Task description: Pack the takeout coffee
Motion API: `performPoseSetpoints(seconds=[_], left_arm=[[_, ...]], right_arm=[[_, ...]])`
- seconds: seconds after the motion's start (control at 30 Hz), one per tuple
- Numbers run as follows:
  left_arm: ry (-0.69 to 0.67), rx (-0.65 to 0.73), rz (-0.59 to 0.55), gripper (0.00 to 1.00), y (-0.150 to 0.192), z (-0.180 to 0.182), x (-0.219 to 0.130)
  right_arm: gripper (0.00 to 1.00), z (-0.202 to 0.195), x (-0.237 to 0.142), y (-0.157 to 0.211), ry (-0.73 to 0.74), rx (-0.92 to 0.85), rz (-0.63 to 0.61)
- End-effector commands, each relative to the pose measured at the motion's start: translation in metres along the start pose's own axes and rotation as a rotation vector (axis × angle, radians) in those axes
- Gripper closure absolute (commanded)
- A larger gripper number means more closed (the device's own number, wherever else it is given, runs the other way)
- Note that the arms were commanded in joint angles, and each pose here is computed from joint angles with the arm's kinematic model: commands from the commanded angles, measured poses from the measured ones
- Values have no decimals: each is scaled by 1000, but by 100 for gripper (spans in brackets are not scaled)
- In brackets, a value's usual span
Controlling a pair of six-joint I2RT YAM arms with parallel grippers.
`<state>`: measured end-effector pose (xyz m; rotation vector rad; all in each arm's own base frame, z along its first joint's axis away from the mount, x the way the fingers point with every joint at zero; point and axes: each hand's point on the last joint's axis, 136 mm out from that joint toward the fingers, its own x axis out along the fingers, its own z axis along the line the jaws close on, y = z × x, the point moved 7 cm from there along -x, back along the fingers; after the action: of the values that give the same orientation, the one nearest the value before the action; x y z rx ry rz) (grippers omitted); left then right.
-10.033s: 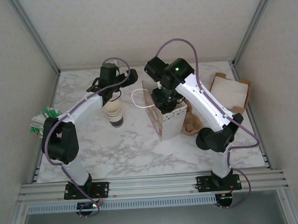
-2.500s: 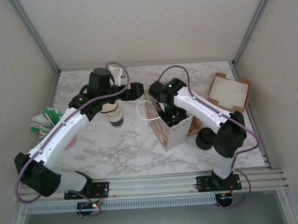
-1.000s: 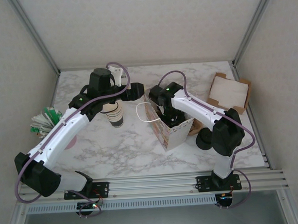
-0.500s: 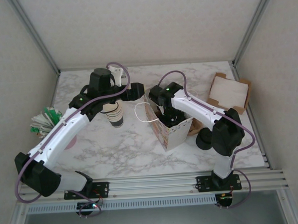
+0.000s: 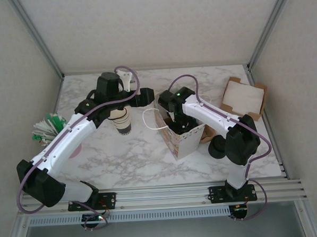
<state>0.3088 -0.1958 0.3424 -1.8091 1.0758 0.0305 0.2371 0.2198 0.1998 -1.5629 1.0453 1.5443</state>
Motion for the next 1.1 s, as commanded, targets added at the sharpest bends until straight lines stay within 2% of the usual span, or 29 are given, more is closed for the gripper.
performPoseSetpoints(seconds=[0.0,0.53,1.07], left_arm=[[8,22,-38,3,-9,-7,-2],[-1,18,-44,4,-9,-5,-1],[8,12,-56,4,-11,-10,0]], right_arm=[[21,-3,-6,2,0,27,-15],[8,-7,-31,6,-6,44,-70],[3,-12,-79,14,-41,70,-219]])
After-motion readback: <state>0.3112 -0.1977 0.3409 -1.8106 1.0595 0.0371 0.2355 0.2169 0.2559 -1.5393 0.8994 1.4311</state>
